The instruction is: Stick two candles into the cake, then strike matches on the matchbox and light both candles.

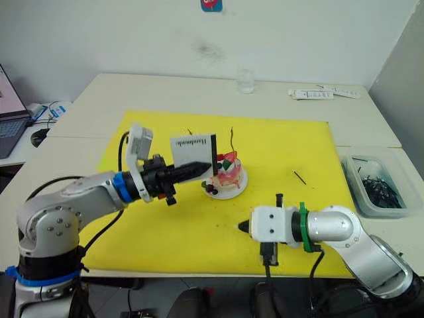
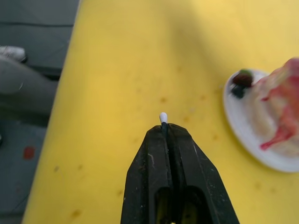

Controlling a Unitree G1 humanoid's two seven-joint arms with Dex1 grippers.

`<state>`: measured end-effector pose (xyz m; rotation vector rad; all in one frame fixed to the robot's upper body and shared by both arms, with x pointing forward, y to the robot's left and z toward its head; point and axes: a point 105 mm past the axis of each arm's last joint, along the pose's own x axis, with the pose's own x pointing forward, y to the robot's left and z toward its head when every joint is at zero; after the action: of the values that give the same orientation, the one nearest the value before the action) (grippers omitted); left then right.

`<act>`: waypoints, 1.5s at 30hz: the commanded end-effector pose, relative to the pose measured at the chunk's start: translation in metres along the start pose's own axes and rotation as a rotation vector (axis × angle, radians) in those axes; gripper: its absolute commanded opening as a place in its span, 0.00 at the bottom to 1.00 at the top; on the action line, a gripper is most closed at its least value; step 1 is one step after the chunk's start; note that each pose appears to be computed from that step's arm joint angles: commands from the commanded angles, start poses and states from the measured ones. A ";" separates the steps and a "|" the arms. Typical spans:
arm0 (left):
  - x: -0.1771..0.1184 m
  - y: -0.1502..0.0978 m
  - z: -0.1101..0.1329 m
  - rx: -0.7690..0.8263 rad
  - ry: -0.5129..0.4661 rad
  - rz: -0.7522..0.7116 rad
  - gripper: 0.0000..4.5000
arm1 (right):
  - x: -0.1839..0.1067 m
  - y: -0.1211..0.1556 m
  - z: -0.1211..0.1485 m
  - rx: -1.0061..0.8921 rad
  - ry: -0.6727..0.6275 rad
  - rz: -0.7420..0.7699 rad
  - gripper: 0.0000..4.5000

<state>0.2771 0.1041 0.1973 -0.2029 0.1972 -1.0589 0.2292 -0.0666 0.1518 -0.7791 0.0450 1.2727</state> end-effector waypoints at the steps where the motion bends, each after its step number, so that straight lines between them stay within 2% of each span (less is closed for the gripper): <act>1: 0.004 -0.009 -0.012 0.010 0.015 -0.015 0.00 | -0.005 -0.018 0.004 0.048 -0.010 -0.109 0.01; 4: 0.010 -0.008 -0.033 -0.024 0.047 -0.006 0.00 | -0.005 -0.026 0.006 0.124 -0.021 -0.166 0.01; 7: 0.016 -0.006 -0.039 -0.046 0.046 -0.003 0.00 | -0.004 -0.028 0.009 0.144 -0.024 -0.184 0.01; 19: 0.026 0.001 -0.040 -0.096 0.036 -0.011 0.00 | 0.002 -0.033 0.010 0.152 0.026 -0.231 0.01; 45: 0.031 -0.017 -0.040 -0.104 0.013 -0.084 0.00 | 0.022 -0.034 0.003 0.108 0.067 -0.203 0.01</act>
<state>0.2753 0.0784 0.1441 -0.3108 0.3262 -1.0593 0.2664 -0.0546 0.1545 -0.6943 0.1285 1.0275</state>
